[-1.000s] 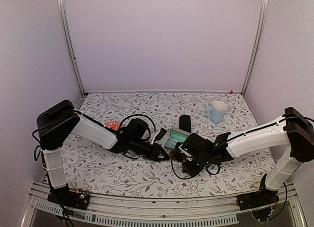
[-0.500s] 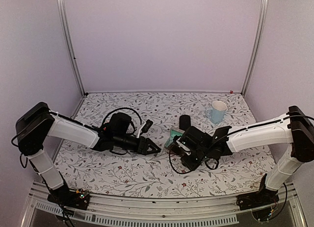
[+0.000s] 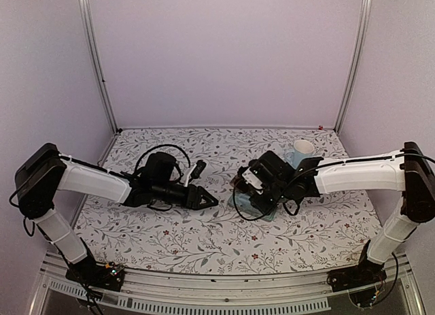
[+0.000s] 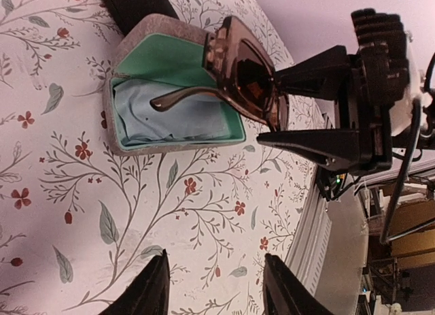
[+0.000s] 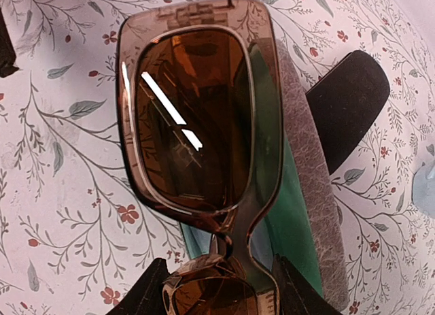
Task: Organize the sunglasses
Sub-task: Place the sunglasses in the sunglasses case.
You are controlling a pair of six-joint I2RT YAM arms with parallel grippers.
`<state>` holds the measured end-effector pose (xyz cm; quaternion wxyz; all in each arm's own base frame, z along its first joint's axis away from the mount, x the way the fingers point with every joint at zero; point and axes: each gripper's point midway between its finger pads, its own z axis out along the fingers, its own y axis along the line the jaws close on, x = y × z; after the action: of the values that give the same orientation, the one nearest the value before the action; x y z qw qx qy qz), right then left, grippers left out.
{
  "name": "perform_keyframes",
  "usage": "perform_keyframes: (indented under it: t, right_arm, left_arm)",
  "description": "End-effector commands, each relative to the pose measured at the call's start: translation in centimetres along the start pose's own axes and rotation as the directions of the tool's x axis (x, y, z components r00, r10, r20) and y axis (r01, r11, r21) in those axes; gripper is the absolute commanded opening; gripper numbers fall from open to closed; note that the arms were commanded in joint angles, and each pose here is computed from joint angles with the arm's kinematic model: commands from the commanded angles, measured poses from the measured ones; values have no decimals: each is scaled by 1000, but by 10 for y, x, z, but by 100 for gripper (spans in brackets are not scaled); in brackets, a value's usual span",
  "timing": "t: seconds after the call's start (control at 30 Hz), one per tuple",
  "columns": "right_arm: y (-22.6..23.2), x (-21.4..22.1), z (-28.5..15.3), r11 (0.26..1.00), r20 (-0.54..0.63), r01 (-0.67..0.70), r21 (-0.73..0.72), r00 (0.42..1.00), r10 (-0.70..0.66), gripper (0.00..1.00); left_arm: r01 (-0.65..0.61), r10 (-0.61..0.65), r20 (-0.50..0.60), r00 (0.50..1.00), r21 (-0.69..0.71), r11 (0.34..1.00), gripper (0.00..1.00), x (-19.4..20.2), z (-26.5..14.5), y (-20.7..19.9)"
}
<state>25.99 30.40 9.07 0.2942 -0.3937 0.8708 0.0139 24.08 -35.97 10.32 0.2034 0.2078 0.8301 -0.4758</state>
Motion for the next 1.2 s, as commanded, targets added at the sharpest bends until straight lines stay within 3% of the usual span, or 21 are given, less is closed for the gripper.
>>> perform_keyframes:
  t: [0.0,0.6,1.17]
  right_arm:
    - [-7,-2,13,997,-25,76,14,997,-75,38]
    - [-11,18,51,992,-107,127,-9,986,-128,37]
    - [-10,27,55,992,-149,126,-29,980,-129,53]
  left_arm:
    - [-6,7,12,1000,-22,1000,48,-1,-8,5]
    - [6,-6,7,1000,-24,1000,47,2,-7,8]
    - [14,-14,2,1000,-18,1000,47,5,-4,10]
